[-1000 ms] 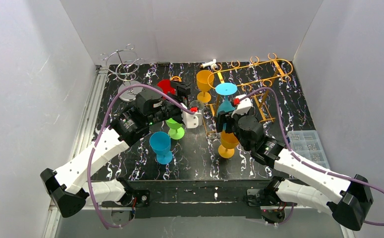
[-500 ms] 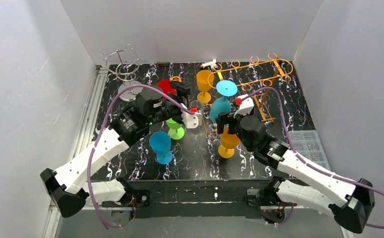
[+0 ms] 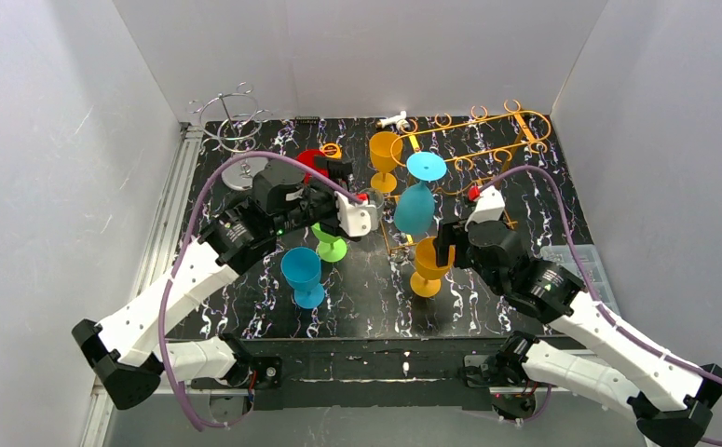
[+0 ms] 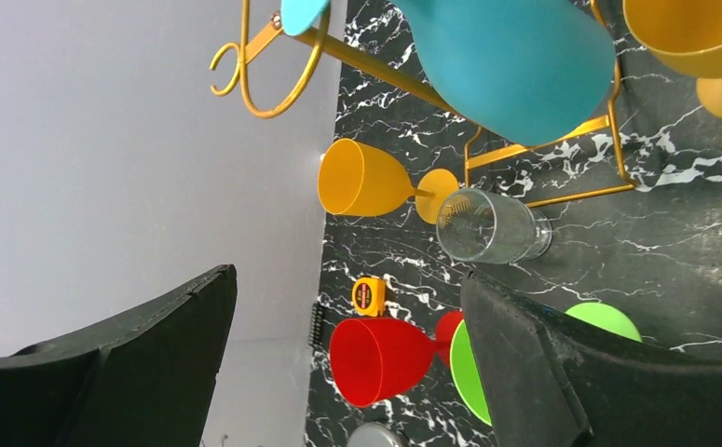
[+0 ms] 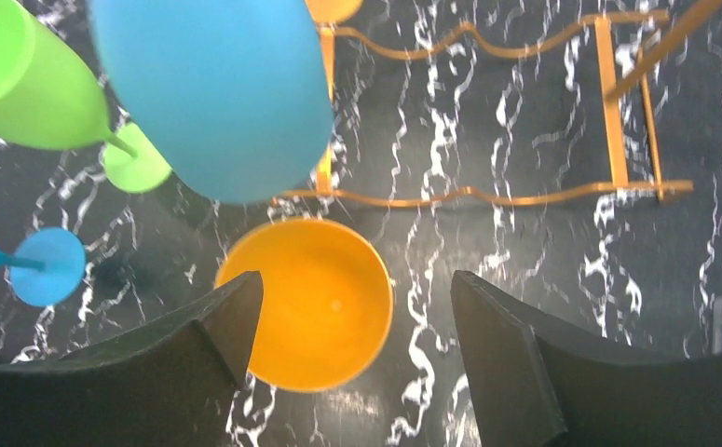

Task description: Place the wine glass upside down on the wine glass rack

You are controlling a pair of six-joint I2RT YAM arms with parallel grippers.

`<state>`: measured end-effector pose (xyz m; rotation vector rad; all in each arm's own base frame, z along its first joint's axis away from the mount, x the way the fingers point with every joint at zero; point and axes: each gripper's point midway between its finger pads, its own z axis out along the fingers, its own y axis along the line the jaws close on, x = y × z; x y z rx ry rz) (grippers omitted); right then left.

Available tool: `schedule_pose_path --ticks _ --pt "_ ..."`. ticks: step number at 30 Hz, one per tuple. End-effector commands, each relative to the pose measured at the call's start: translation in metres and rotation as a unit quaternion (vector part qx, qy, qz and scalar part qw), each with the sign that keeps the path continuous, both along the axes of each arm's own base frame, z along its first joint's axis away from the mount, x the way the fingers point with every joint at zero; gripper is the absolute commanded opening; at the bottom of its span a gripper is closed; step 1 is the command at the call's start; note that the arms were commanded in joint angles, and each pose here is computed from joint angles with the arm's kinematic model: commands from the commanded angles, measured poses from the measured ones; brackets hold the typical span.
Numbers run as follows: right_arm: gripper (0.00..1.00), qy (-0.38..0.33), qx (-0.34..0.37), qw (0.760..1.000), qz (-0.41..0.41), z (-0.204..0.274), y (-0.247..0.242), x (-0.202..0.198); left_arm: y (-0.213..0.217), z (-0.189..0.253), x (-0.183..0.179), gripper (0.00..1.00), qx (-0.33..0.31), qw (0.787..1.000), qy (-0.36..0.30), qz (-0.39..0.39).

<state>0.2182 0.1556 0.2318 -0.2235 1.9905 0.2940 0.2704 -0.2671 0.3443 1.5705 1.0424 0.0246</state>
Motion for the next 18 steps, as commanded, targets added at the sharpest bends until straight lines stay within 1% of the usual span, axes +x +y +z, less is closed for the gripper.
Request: schedule_pose_path --ticks 1,4,9,12,13,16,18 --pt "0.8 0.066 -0.006 0.997 -0.035 -0.016 -0.016 -0.018 0.018 0.033 -0.018 0.89 -0.06 0.997 0.041 0.03" --pt "0.72 0.084 -0.01 0.996 -0.04 -0.024 -0.015 -0.019 0.026 0.035 -0.027 0.9 -0.077 0.994 0.066 0.04" --pt "0.7 0.119 -0.014 0.992 -0.029 -0.046 0.0 -0.019 0.042 0.03 -0.044 0.9 -0.093 0.988 0.111 0.062" --pt "0.64 0.124 -0.014 0.992 -0.031 -0.054 0.003 -0.018 0.052 0.03 -0.053 0.93 -0.104 0.983 0.131 0.075" --pt "0.59 0.122 -0.014 0.992 -0.033 -0.054 0.002 -0.017 0.055 0.03 -0.056 0.93 -0.108 0.981 0.139 0.08" --pt "0.38 0.111 -0.011 0.993 -0.042 -0.047 -0.004 -0.017 0.062 0.03 -0.062 0.95 -0.123 0.973 0.169 0.1" --pt "0.25 0.1 -0.003 0.994 -0.046 -0.04 -0.009 -0.018 0.065 0.027 -0.069 0.97 -0.131 0.964 0.202 0.112"
